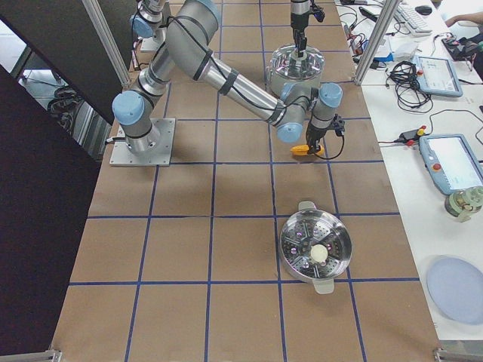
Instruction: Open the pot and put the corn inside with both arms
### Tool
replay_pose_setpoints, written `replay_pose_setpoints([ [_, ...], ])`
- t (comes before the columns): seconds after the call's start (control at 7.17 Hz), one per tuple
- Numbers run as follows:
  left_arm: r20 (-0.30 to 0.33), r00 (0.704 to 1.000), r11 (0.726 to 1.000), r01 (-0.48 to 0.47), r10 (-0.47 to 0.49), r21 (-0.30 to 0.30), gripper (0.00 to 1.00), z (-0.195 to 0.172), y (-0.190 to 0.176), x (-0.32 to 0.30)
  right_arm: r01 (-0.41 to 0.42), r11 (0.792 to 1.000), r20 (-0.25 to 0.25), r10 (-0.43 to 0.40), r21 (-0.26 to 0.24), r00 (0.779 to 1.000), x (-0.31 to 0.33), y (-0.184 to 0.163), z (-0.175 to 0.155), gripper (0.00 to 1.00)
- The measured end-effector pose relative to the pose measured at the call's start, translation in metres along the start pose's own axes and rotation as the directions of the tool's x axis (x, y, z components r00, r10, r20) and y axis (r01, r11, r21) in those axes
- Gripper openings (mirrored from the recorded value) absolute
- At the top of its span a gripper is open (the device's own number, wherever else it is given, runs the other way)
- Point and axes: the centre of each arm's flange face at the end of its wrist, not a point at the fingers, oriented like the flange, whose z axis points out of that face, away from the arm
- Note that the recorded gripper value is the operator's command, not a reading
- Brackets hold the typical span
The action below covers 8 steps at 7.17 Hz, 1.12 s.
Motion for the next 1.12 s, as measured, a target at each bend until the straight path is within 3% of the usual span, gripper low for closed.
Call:
replay_pose_setpoints([
  [0.28,0.007,1.0,1.0,-0.007,0.007,0.012,0.15,-0.046,-0.008,-0.029,-0.043,0.999,0.008,0.043,0.026,0.999,-0.009,0.0,-0.066,0.09],
  [0.56,0.047,0.999,1.0,-0.024,0.024,-0.012,0.1,-0.086,-0.052,-0.149,-0.073,0.994,0.091,0.066,0.079,0.994,-0.092,0.006,-0.141,0.09],
  [0.84,0.07,0.997,0.999,-0.021,0.025,-0.049,0.1,-0.073,-0.079,-0.274,-0.062,0.99,0.131,0.045,0.129,0.99,-0.222,0.001,-0.17,0.08],
  [1.12,0.07,0.997,0.999,-0.025,0.027,-0.019,0.11,-0.007,-0.081,-0.349,-0.074,0.987,0.17,0.049,0.144,0.984,-0.346,0.011,-0.149,0.09],
])
